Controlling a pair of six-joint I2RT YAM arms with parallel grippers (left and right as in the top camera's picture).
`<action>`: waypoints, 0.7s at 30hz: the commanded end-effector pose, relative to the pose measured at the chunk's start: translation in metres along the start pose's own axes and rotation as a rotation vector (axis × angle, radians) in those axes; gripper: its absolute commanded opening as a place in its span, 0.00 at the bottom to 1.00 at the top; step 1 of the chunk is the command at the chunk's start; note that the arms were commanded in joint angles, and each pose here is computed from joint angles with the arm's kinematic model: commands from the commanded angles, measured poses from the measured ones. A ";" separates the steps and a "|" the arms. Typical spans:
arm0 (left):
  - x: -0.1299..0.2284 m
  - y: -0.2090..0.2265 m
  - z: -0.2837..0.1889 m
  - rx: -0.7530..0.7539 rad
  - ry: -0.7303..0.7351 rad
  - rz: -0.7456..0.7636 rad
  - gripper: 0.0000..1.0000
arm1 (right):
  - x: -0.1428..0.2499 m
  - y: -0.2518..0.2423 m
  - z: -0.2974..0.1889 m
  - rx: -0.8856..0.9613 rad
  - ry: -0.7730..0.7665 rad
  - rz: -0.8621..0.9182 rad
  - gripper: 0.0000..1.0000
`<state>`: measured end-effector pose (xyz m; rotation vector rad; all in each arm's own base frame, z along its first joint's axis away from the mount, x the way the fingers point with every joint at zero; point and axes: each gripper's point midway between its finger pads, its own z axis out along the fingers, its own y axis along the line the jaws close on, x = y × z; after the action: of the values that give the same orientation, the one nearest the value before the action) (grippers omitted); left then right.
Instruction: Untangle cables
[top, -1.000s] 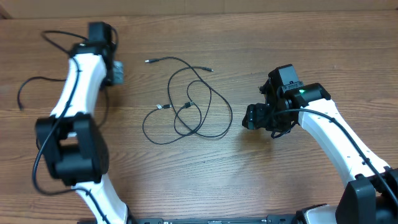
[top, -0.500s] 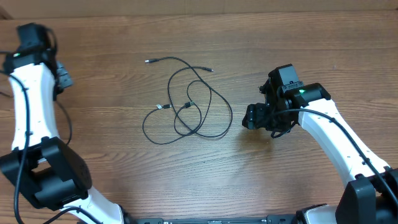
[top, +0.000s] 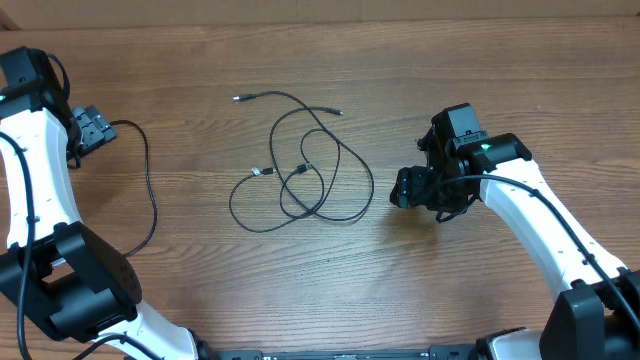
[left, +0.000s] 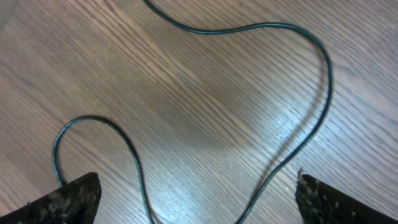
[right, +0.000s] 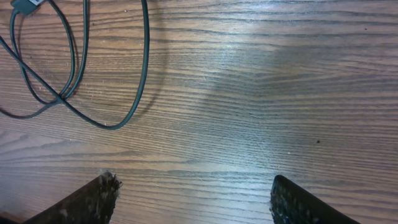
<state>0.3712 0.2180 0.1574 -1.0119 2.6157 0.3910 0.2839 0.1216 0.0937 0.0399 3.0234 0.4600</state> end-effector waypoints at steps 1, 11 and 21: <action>-0.001 -0.009 -0.004 0.055 0.005 -0.015 1.00 | -0.002 0.000 0.000 -0.001 -0.004 0.001 0.77; 0.010 -0.076 -0.020 0.414 0.042 0.136 1.00 | -0.002 0.000 0.000 -0.001 -0.004 0.001 0.79; 0.058 -0.182 -0.066 0.698 0.041 0.475 1.00 | -0.004 0.001 0.000 -0.003 -0.012 -0.001 0.79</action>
<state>0.4358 0.0713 0.1625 -0.3772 2.6907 -0.3171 0.2856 0.1220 0.0940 0.0383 3.0161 0.4620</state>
